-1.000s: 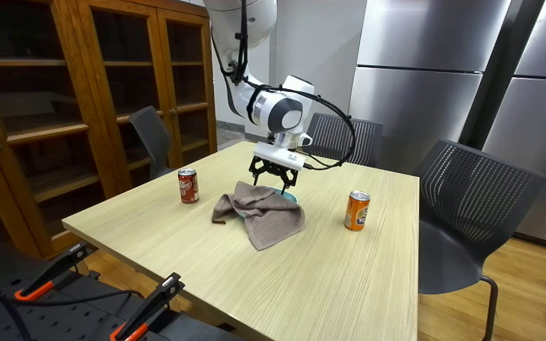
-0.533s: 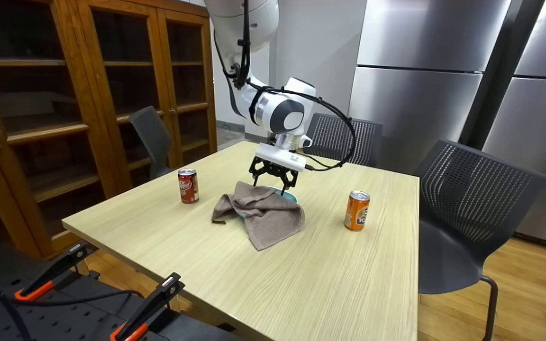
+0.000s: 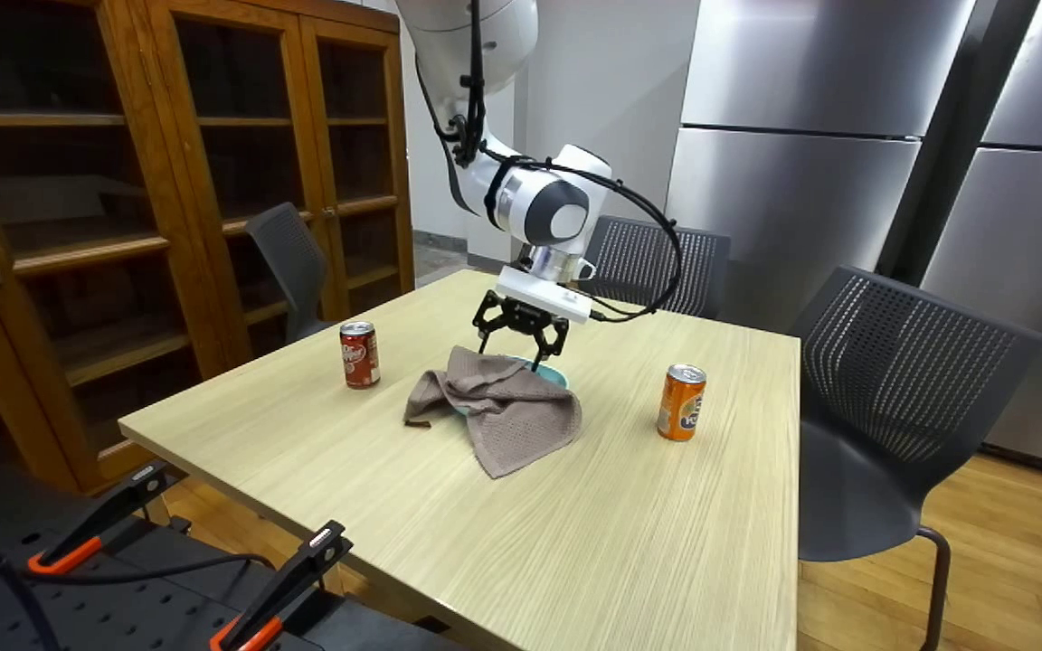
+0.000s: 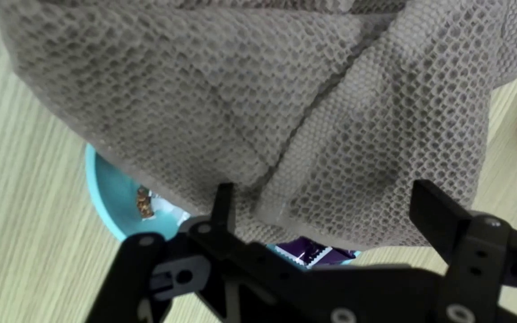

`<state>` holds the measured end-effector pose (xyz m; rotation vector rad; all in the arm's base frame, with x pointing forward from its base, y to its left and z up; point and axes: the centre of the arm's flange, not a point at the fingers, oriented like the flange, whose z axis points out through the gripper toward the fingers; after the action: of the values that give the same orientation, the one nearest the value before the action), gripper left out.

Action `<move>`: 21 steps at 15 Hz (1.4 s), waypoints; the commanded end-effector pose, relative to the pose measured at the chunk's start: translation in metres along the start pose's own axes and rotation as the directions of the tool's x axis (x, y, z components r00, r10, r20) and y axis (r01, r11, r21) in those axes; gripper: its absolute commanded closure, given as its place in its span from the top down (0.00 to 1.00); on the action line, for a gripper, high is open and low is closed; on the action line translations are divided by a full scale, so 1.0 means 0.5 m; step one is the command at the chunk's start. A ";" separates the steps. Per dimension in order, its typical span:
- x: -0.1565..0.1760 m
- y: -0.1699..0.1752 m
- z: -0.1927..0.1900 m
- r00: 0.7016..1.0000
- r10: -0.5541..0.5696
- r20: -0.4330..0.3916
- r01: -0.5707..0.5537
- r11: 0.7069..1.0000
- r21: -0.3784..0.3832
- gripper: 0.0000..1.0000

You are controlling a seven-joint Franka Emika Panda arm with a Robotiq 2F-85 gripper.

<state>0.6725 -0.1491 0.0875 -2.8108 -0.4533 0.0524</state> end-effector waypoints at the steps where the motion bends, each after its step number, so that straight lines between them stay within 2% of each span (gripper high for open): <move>1: 0.021 0.021 -0.020 0.999 -0.043 0.015 0.042 0.997 0.059 1.00; 10: 0.027 0.022 0.006 0.996 -0.067 0.059 0.059 0.991 0.117 1.00; 21: 0.032 0.020 0.007 0.997 -0.058 0.055 0.051 0.991 0.126 1.00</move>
<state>0.6806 -0.1507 0.0764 -2.7021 -0.5074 0.1529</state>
